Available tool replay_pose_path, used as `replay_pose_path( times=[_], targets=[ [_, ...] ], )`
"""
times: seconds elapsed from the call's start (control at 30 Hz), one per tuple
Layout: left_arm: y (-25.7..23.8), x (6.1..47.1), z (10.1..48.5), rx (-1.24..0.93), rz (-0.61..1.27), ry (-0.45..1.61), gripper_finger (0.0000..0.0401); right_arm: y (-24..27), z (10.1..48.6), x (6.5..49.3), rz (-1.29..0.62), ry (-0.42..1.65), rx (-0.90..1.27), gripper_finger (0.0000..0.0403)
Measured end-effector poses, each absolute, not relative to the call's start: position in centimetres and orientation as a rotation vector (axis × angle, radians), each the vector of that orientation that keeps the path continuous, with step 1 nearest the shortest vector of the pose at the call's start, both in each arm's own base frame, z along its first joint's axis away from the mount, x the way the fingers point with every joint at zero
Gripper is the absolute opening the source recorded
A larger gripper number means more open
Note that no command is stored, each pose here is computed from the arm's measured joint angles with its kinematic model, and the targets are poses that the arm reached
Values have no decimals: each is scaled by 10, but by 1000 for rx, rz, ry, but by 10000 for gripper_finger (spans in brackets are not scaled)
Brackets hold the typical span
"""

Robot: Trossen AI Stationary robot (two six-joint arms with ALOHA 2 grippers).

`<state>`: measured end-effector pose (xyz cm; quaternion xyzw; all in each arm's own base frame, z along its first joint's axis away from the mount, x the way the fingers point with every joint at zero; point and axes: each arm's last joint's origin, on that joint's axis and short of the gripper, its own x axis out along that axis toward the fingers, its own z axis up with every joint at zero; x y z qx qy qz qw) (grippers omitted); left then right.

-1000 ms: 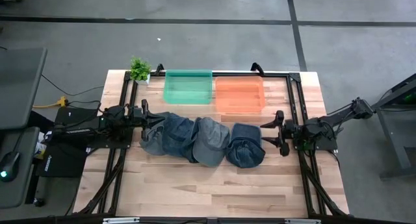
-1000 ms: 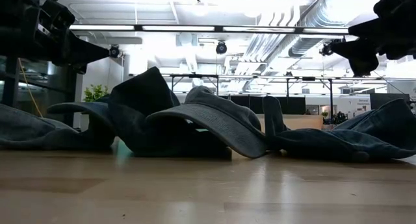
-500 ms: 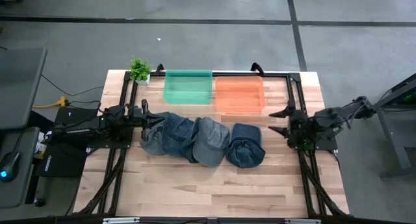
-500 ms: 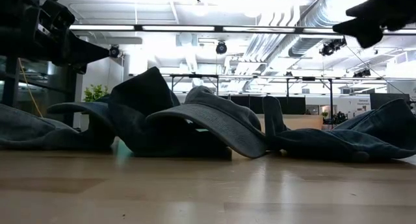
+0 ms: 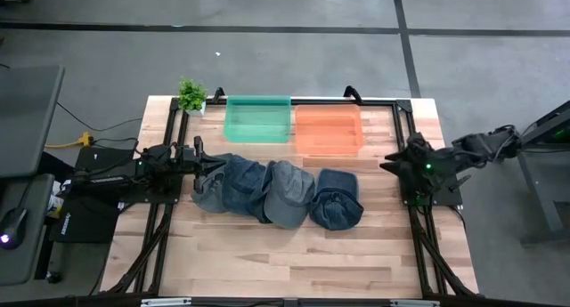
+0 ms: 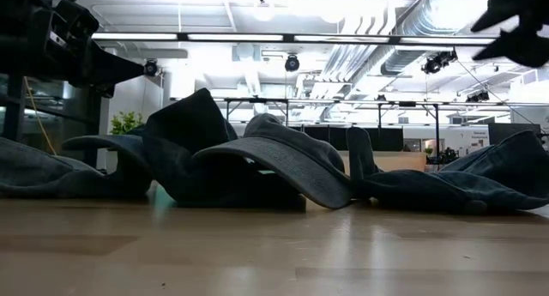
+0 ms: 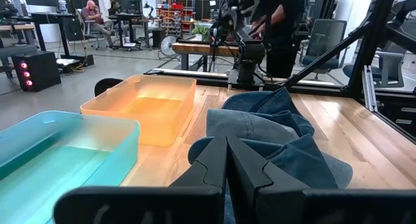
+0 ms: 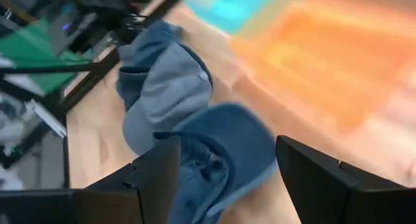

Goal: Pick & Place hat
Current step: Put the right blue cap into the orange bin

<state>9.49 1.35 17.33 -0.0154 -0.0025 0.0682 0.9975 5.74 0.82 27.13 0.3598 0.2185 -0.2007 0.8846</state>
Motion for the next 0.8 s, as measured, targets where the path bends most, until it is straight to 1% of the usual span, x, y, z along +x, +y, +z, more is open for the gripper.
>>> replay_pose_path(
  times=[0.17,0.33,0.63,0.8],
  targets=[
    [14,95,173,-31,136,-5,1,15,240,65,-465,586,971,247],
    [14,95,173,-31,136,-5,1,21,222,78,-462,598,1062,247],
    [14,95,173,-31,136,-5,1,32,184,95,-464,707,1233,247],
    [14,95,173,-31,136,-5,1,37,169,104,-463,700,1309,247]
  ],
)
